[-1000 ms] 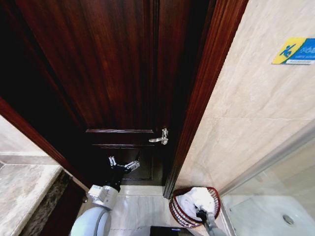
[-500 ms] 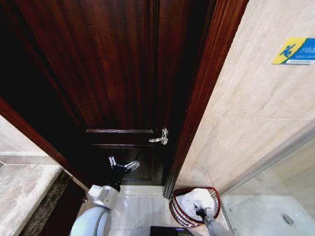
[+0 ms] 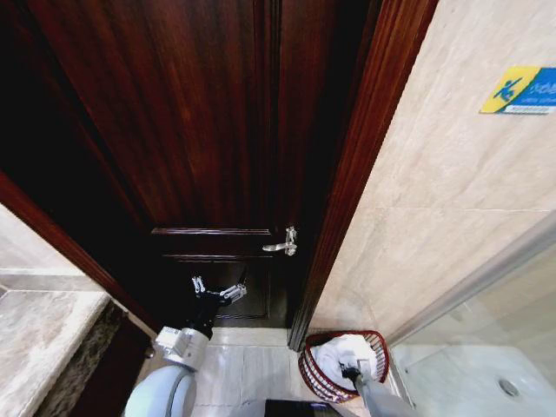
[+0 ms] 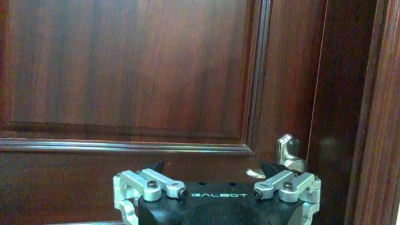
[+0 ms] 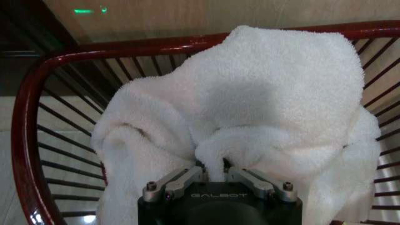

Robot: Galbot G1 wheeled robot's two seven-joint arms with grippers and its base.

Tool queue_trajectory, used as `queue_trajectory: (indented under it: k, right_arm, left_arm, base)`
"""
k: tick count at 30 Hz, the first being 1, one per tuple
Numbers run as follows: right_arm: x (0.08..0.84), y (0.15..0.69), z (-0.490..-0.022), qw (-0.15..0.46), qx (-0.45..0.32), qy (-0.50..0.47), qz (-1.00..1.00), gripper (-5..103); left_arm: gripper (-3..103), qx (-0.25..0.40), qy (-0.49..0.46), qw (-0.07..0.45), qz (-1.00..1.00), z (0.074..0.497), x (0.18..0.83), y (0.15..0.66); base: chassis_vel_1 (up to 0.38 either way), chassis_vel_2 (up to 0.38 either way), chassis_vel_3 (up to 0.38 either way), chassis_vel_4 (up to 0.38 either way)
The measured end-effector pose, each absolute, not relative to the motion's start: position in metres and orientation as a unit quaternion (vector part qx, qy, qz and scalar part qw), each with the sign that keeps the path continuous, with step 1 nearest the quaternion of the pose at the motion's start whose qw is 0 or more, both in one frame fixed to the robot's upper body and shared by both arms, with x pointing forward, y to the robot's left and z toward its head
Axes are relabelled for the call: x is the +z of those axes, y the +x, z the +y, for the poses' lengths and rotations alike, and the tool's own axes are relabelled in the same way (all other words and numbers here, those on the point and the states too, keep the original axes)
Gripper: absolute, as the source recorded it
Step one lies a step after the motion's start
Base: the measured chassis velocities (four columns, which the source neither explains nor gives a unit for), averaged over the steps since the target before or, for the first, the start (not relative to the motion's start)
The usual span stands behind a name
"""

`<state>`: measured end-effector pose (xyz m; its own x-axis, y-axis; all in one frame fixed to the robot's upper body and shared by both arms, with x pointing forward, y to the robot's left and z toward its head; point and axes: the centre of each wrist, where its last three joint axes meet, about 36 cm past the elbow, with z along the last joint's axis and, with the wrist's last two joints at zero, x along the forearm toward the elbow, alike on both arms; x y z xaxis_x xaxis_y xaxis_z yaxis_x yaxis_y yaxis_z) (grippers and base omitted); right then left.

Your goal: Discard the used towel into the hamper.

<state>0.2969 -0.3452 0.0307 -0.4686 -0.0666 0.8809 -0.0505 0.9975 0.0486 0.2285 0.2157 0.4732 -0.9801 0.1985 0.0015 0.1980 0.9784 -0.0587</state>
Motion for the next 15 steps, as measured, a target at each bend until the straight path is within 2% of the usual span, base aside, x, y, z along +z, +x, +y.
queue_trajectory:
  k: [6,15]
  right_arm:
    - [0.031,0.297,-0.345,0.517,-0.010,0.033,-0.855,5]
    - [0.025,0.282,-0.338,0.531,-0.015,0.031,-0.847,5]
  left_arm:
    - [100,0.029,-0.100,0.004,-0.995,0.216,0.473,0.229]
    - [100,0.029,-0.100,0.004,-0.995,0.216,0.473,0.229]
  base:
    - [0.000,0.000,0.000,0.000]
    - [-0.068,0.079,0.085,-0.075]
